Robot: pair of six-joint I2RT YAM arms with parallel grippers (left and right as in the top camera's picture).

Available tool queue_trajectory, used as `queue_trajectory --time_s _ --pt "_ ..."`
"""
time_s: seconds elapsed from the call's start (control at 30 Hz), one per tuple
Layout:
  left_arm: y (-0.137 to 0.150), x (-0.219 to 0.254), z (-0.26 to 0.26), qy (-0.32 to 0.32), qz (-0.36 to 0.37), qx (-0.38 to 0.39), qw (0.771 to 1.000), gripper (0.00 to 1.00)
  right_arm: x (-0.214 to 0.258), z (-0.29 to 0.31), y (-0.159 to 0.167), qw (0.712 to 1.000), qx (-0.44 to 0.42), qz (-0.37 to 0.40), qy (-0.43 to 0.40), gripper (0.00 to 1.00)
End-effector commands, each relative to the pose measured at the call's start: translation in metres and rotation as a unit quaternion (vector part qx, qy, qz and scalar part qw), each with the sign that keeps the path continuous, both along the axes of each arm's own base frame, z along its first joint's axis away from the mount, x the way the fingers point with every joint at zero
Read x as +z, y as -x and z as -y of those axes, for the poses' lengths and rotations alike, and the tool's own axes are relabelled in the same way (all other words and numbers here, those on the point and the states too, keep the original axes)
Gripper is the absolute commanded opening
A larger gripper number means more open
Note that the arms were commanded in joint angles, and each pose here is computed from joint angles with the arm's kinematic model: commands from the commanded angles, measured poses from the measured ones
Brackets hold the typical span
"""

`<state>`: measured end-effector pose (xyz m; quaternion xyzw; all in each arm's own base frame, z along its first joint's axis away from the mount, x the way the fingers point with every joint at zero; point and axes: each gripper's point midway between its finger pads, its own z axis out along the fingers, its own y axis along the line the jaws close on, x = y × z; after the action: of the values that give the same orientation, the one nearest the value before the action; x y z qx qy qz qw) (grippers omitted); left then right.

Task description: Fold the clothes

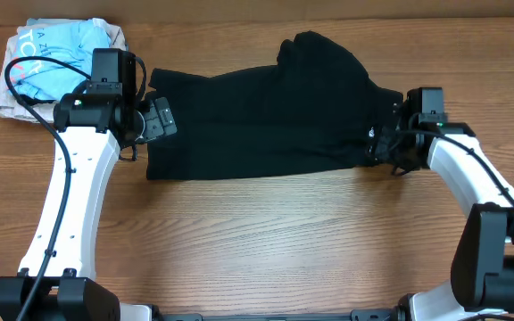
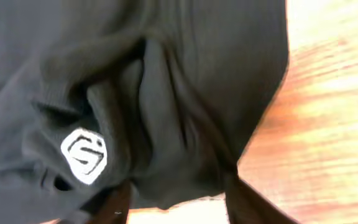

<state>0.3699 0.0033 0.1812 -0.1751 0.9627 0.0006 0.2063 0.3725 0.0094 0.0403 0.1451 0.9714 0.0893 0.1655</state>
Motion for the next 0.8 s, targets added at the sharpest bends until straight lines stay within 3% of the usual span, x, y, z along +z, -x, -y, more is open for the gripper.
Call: queue_trajectory --time_s 0.0,0.2,0.43,0.77 --pt "-0.005 0.0 0.0 -0.005 0.007 -0.02 1.0 1.0 -0.014 0.003 0.003 1.0 -0.008 0.0 0.005 0.47" --pt "-0.012 0.003 0.0 -0.009 0.022 -0.028 0.999 1.0 -0.03 0.01 -0.004 0.999 -0.027 0.011 0.02 0.39" --pt "-0.012 0.003 0.0 -0.009 0.021 -0.029 0.999 1.0 -0.048 0.038 0.02 0.988 -0.124 -0.049 0.073 0.34" --pt "-0.001 -0.002 0.0 -0.019 -0.004 -0.053 0.998 1.0 -0.048 0.055 0.099 0.957 -0.194 -0.203 0.076 0.33"
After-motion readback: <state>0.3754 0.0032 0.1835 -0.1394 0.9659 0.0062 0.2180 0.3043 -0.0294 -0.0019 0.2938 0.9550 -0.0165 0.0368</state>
